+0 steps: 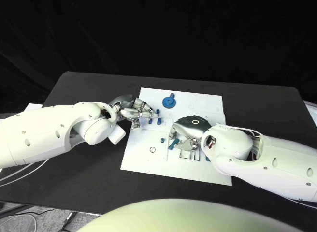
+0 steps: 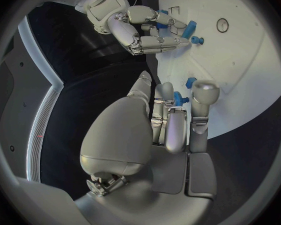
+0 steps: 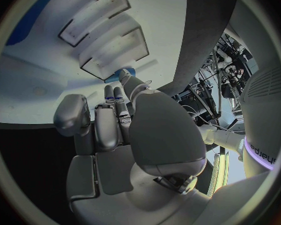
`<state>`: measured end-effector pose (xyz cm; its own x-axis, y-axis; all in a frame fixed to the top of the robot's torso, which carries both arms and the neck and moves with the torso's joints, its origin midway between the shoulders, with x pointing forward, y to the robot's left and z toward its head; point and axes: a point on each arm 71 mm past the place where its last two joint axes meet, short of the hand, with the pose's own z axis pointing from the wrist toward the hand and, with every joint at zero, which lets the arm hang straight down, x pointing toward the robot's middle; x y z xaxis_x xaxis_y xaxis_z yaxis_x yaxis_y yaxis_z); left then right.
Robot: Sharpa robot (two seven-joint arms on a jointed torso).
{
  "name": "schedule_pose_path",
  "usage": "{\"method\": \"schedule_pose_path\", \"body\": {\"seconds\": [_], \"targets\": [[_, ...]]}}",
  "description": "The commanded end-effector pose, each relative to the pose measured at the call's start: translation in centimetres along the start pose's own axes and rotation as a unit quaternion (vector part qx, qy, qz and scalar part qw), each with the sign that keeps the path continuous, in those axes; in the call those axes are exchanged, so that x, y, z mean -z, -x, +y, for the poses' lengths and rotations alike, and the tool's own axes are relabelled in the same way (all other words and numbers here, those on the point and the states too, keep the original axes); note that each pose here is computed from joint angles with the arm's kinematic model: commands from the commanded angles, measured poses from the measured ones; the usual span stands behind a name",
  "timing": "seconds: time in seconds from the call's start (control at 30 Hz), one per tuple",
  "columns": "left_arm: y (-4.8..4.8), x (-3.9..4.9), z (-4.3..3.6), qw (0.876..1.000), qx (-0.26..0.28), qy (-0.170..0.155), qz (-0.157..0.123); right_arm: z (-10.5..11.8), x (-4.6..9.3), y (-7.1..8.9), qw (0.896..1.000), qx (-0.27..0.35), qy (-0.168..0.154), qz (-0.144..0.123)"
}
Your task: Assemble the parts on the task board
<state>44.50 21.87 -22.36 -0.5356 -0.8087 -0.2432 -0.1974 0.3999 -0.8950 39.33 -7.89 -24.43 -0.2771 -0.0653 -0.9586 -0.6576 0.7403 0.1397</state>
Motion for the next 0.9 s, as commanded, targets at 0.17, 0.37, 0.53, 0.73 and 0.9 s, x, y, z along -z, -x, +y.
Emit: {"method": "schedule_pose_path", "body": {"seconds": [0.17, 0.37, 0.53, 0.73, 0.9], "targets": [[0.14, 0.04, -0.08, 1.0, 0.02, -0.011, -0.005, 0.28, -0.13, -0.56, 0.999, 0.028, 0.0, 0.038], [0.4, 0.06, 0.05, 1.0, 0.023, -0.009, -0.008, 0.36, -0.16, -0.61, 0.999, 0.031, 0.001, 0.042], [0.42, 0.06, 0.07, 1.0, 0.024, -0.008, -0.007, 0.4, -0.4, -0.68, 0.998, 0.035, -0.001, 0.045], [0.31, 0.06, 0.04, 1.0, 0.026, -0.008, -0.004, 0.51, -0.73, -0.9, 0.997, 0.049, -0.006, 0.06], [0.19, 0.07, 0.01, 1.0, 0.027, -0.008, 0.0, 0.7, -1.1, -1.12, 0.995, 0.069, -0.012, 0.073]]}}
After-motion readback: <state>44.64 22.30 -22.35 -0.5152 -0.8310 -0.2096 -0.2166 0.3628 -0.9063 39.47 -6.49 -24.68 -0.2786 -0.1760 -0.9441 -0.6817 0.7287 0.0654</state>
